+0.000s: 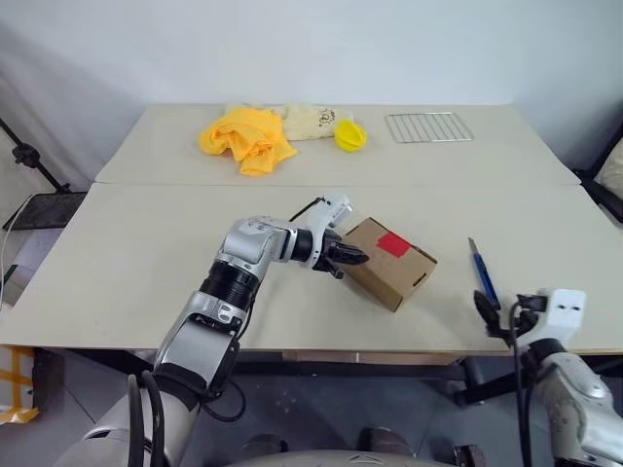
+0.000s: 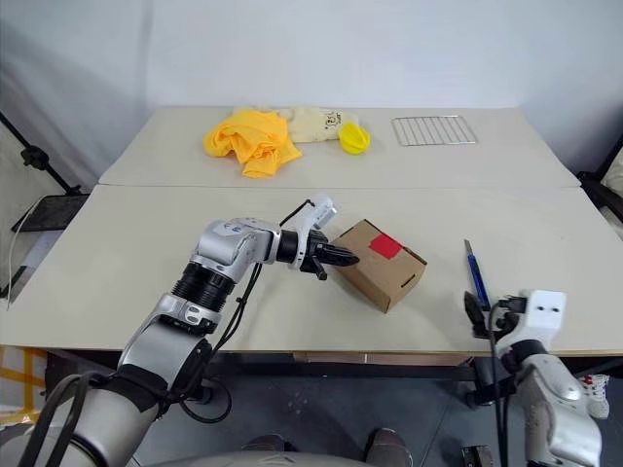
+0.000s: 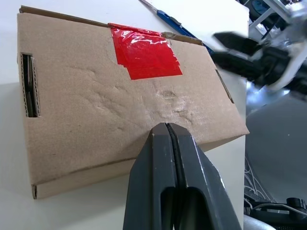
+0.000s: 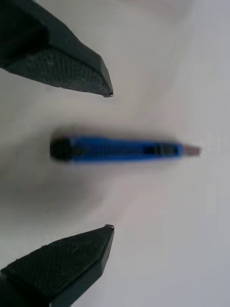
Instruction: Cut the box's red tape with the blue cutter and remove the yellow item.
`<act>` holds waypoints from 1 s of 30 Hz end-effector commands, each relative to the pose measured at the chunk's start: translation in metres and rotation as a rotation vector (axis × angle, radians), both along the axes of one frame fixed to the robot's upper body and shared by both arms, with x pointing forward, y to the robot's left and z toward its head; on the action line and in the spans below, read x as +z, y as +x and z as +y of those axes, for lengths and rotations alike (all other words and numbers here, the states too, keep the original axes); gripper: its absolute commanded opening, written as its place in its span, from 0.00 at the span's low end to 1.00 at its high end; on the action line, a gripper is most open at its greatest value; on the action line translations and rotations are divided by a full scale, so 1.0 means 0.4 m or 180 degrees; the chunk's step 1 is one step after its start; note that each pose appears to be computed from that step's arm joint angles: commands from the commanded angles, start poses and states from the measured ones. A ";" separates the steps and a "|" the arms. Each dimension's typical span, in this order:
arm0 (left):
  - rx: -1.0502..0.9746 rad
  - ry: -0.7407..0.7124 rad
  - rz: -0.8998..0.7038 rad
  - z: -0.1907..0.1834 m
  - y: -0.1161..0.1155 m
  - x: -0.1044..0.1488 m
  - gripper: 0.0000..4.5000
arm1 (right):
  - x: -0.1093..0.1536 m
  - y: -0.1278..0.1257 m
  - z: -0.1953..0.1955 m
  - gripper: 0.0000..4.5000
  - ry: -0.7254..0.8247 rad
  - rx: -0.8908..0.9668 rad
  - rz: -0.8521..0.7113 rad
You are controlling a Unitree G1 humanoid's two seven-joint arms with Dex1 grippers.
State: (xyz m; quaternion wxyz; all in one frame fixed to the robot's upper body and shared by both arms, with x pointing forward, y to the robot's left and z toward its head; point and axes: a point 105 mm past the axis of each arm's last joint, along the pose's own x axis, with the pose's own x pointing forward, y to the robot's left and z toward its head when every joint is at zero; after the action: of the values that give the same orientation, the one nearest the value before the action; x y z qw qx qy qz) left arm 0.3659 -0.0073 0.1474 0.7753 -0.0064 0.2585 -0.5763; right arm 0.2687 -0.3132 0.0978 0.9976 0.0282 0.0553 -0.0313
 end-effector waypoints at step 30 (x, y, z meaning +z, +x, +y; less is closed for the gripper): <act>0.0115 -0.0127 -0.0067 0.000 0.021 0.023 0.00 | 0.196 0.195 0.116 0.91 -0.0708 0.1290 0.0062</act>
State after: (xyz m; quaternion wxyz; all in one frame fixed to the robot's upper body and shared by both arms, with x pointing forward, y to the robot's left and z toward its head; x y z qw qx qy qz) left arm 0.3707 -0.0124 0.1576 0.7770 -0.0244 0.2367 -0.5828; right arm 0.3425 -0.2665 0.1676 0.9794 -0.0842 0.0836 0.1635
